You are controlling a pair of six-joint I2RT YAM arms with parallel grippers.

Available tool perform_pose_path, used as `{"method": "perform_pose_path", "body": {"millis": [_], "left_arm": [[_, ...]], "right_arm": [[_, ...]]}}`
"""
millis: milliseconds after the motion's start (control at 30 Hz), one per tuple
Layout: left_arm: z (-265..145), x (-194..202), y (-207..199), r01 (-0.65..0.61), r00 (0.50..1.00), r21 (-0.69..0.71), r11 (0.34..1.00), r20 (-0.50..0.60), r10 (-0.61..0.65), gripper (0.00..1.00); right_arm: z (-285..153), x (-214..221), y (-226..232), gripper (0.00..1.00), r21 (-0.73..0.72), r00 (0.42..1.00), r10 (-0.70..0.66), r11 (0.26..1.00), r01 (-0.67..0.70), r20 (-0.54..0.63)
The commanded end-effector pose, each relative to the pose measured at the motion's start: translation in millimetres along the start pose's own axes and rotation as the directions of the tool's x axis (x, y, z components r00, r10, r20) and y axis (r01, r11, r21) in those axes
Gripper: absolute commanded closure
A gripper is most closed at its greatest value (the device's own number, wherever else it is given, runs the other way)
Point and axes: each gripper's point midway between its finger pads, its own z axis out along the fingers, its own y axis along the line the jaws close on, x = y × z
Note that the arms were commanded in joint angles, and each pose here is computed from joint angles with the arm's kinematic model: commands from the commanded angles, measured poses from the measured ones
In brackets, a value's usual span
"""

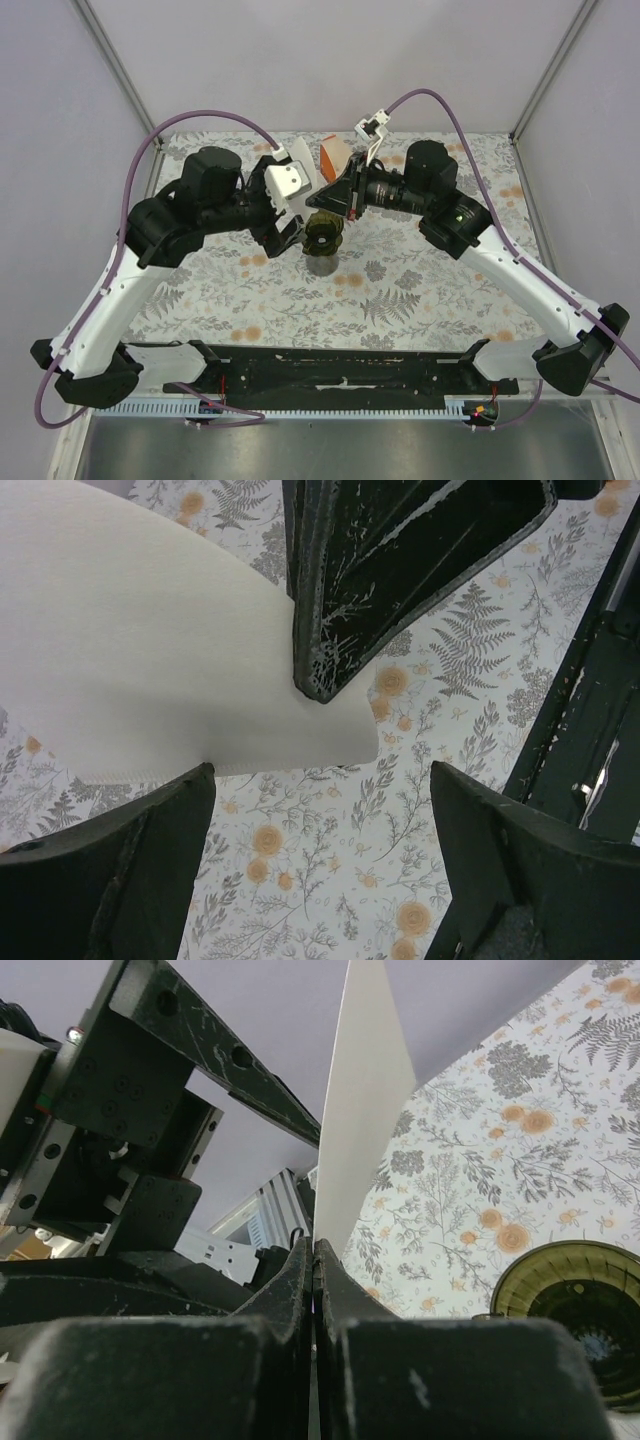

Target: Place the coffee filter in the dripper

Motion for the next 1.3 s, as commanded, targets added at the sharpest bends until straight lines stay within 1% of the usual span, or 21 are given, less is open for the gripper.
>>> {"method": "perform_pose_path", "body": {"millis": [0, 133, 200, 233, 300, 367, 400, 533, 567, 600, 667, 700, 733, 767, 833, 867, 933, 1033, 1133, 1267], "left_arm": [[0.4, -27.6, -4.5, 0.027, 0.996, 0.031, 0.999, 0.083, -0.029, 0.07], [3.1, -31.0, 0.1, 0.040, 0.995, 0.011, 0.999, 0.088, -0.041, 0.06], [2.8, -32.8, 3.3, 0.036, 0.995, -0.003, 0.999, 0.090, -0.036, 0.10], [2.7, -33.7, 3.3, 0.036, 0.995, -0.002, 0.999, 0.091, -0.035, 0.13], [2.4, -35.8, 1.4, 0.028, 0.995, 0.011, 1.000, 0.099, -0.029, 0.31], [1.8, -36.1, -1.1, 0.028, 0.994, 0.023, 0.999, 0.102, -0.031, 0.60], [0.7, -37.1, -1.5, 0.025, 0.994, 0.024, 0.999, 0.107, -0.028, 0.68], [2.1, -36.1, -5.0, 0.040, 0.994, 0.043, 0.998, 0.103, -0.044, 0.90], [1.5, -36.2, -7.2, 0.042, 0.993, 0.054, 0.998, 0.104, -0.048, 0.96], [1.4, -36.5, -8.3, 0.049, 0.993, 0.059, 0.997, 0.105, -0.055, 0.98], [1.6, -36.5, -12.3, 0.061, 0.992, 0.079, 0.995, 0.105, -0.069, 0.98], [0.7, -37.2, -13.6, 0.066, 0.991, 0.085, 0.994, 0.109, -0.075, 0.98], [0.9, -36.8, -15.4, 0.073, 0.991, 0.094, 0.993, 0.108, -0.083, 0.98], [0.0, -37.4, -16.6, 0.078, 0.990, 0.098, 0.992, 0.111, -0.089, 0.98], [-1.5, -37.9, -18.1, 0.087, 0.989, 0.103, 0.991, 0.114, -0.099, 0.98], [-1.6, -37.7, -18.7, 0.086, 0.989, 0.106, 0.991, 0.114, -0.098, 0.98], [-1.9, -37.1, -18.9, 0.085, 0.989, 0.106, 0.991, 0.112, -0.096, 0.98], [-4.1, -36.7, -19.0, 0.082, 0.989, 0.103, 0.991, 0.115, -0.094, 0.98], [-4.9, -36.0, -18.5, 0.078, 0.989, 0.098, 0.992, 0.114, -0.089, 0.98], [-5.1, -35.0, -17.7, 0.078, 0.990, 0.092, 0.993, 0.111, -0.088, 0.98]], "right_arm": [[-1.6, -15.1, 22.0, 1.00, -0.078, 0.998, -0.006, 0.997, 0.010, 0.055], [0.9, -13.2, 29.1, 1.00, -0.128, 0.999, 0.013, 0.992, -0.007, 0.047], [1.4, -9.7, 30.4, 1.00, -0.144, 0.999, 0.028, 0.989, -0.024, 0.030], [2.0, -12.8, 32.8, 1.00, -0.159, 0.999, 0.021, 0.987, -0.013, 0.044], [2.2, -11.4, 33.2, 1.00, -0.162, 0.999, 0.020, 0.987, -0.014, 0.040], [2.4, -10.8, 32.2, 1.00, -0.159, 0.999, 0.016, 0.987, -0.009, 0.039], [2.2, -10.8, 31.4, 1.00, -0.157, 0.999, 0.014, 0.988, -0.007, 0.039], [3.0, -10.6, 33.3, 1.00, -0.173, 0.999, 0.006, 0.985, 0.001, 0.037], [3.6, -9.4, 34.4, 1.00, -0.180, 0.999, 0.002, 0.984, 0.005, 0.035], [3.1, -9.9, 33.3, 1.00, -0.177, 0.999, -0.001, 0.984, 0.008, 0.037], [2.8, -11.4, 33.7, 1.00, -0.178, 0.999, -0.017, 0.984, 0.025, 0.046], [1.7, -12.5, 34.7, 0.97, -0.184, 0.998, -0.030, 0.982, 0.039, 0.051], [1.2, -12.0, 36.8, 0.91, -0.194, 0.998, -0.043, 0.980, 0.052, 0.052], [0.6, -12.2, 37.9, 0.81, -0.201, 0.997, -0.057, 0.977, 0.067, 0.055], [-2.7, -13.0, 40.0, 0.66, -0.215, 0.993, -0.099, 0.970, 0.111, 0.065], [-4.7, -13.6, 39.4, 0.61, -0.213, 0.991, -0.112, 0.969, 0.125, 0.069], [-10.6, -14.4, 38.3, 0.55, -0.212, 0.985, -0.153, 0.963, 0.167, 0.082], [-20.9, -14.0, 34.2, 0.55, -0.200, 0.974, -0.205, 0.955, 0.221, 0.098], [-29.5, -11.1, 29.7, 0.58, -0.190, 0.963, -0.247, 0.946, 0.264, 0.105], [-37.3, -5.5, 36.1, 0.57, -0.223, 0.947, -0.304, 0.921, 0.321, 0.107]]}}
